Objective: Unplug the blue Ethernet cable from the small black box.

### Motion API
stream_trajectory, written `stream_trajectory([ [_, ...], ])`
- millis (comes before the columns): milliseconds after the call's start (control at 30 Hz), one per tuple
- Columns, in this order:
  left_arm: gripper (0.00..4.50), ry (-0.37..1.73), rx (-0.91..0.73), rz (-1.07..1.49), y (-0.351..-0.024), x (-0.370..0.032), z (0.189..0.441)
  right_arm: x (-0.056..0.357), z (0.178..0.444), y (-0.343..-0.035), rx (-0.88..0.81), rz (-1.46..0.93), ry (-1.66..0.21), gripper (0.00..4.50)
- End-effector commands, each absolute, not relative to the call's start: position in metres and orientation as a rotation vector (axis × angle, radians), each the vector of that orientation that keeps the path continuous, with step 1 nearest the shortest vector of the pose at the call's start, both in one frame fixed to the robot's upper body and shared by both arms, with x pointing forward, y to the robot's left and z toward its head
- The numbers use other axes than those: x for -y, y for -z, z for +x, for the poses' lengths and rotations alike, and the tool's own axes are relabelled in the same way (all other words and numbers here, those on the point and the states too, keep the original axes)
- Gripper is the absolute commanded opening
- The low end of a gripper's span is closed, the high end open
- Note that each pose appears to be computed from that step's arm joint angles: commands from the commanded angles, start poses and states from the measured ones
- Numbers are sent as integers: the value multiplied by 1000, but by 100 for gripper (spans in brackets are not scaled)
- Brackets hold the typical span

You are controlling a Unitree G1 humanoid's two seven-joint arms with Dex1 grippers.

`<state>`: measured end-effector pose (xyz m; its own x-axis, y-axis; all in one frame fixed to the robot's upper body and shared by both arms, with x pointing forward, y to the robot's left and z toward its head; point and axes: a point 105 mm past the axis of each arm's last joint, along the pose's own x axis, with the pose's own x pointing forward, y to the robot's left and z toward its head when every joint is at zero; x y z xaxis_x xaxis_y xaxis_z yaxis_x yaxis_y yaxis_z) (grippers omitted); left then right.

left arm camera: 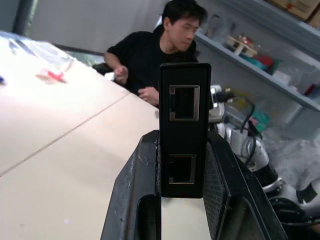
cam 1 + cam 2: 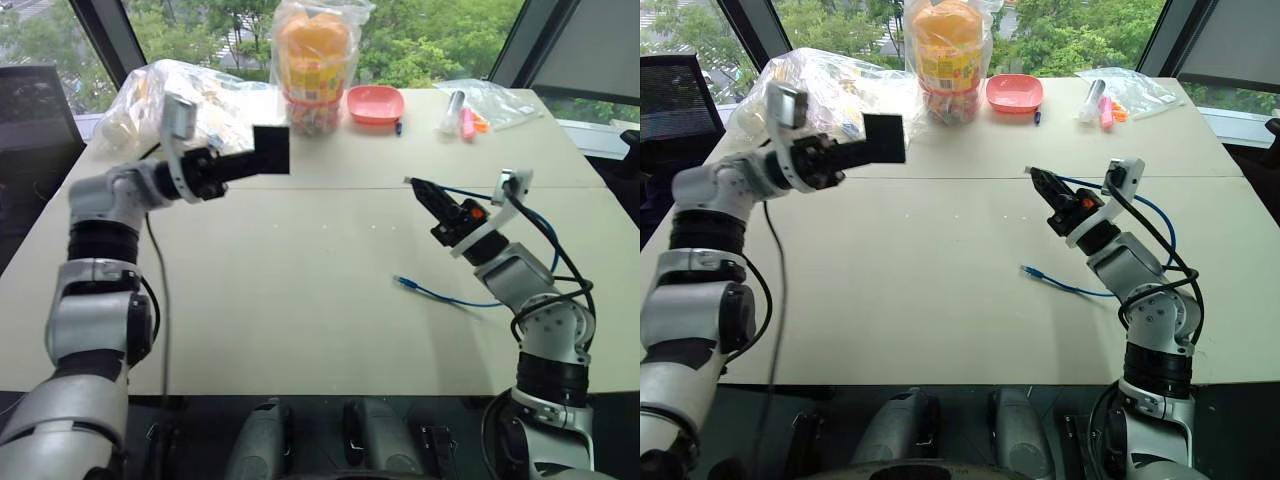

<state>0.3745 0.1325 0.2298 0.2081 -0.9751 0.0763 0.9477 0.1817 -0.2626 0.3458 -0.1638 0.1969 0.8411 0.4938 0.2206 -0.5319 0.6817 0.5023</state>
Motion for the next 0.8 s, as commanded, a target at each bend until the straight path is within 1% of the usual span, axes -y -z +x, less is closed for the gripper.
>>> stream_trajectory([
  [33,48,1287,-37,-31,-220,-105,384,187,367,-178,-14,491,-390,6],
  [133,48,1258,37,4,-212,-80,384,205,381,-154,-133,409,-252,6],
  [233,48,1240,72,12,-203,-64,381,214,385,-145,-184,345,-202,6],
  [300,48,1220,77,32,-190,-57,380,216,386,-144,-192,317,-199,87],
  [333,48,1212,77,35,-186,-55,380,217,387,-144,-194,316,-198,115],
  [433,48,1173,84,56,-179,-52,384,213,383,-143,-221,307,-232,239],
  [467,48,1161,86,55,-178,-52,385,210,380,-143,-234,294,-257,278],
  [567,48,1120,101,59,-177,-51,390,193,362,-133,-352,271,-374,426],
  [600,48,1102,109,67,-176,-52,393,185,352,-129,-397,273,-428,446],
  [700,48,1076,114,102,-170,-52,395,163,316,-113,-554,283,-560,446],
  [767,48,1063,122,124,-165,-51,395,152,298,-109,-579,246,-635,446],
  [800,48,1057,128,144,-161,-50,394,150,294,-112,-563,236,-653,446],
])
